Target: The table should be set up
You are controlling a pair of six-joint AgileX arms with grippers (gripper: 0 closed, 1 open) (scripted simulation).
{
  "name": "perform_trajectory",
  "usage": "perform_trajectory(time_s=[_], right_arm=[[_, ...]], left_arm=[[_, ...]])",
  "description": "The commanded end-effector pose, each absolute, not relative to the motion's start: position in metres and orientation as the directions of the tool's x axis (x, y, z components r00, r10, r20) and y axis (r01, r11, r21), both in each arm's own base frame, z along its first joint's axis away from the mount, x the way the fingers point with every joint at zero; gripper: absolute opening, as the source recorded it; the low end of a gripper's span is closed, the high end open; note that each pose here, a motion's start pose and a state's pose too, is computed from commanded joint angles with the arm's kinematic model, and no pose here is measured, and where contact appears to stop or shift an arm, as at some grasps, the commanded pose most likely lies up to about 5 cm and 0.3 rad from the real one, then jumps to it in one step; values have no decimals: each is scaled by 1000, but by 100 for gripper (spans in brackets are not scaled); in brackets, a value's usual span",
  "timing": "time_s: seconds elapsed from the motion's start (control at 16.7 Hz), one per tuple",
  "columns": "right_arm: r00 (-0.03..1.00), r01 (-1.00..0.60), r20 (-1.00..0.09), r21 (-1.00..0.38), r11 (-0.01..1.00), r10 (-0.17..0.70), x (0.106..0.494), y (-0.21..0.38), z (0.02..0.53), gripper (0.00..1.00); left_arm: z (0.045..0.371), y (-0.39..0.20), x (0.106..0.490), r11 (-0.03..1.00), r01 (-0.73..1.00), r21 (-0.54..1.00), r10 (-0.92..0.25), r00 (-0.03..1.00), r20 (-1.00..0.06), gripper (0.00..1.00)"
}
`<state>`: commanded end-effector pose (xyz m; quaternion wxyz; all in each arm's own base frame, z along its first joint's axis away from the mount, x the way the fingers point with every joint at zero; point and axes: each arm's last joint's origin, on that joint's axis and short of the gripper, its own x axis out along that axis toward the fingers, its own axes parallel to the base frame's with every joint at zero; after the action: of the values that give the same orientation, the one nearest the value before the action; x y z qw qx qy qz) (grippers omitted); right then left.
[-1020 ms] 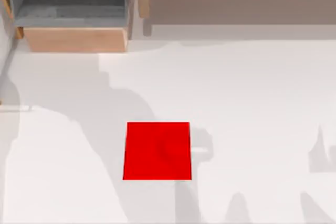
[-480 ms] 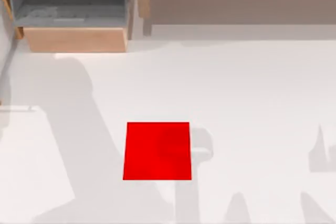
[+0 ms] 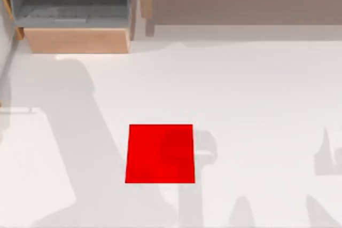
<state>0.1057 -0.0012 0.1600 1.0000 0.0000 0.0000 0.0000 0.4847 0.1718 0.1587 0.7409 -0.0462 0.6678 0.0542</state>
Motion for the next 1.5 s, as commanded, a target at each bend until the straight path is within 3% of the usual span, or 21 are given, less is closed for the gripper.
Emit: perform_trajectory(time_s=[1.14, 1.5], right_arm=[[1000, 0, 0, 0, 1000, 0, 106, -1, 160, 100], [1000, 0, 0, 0, 1000, 0, 106, -1, 160, 100]], left_arm=[[130, 170, 489, 990, -140, 4, 18, 103, -995, 100], [130, 170, 489, 990, -140, 4, 18, 103, -995, 55]])
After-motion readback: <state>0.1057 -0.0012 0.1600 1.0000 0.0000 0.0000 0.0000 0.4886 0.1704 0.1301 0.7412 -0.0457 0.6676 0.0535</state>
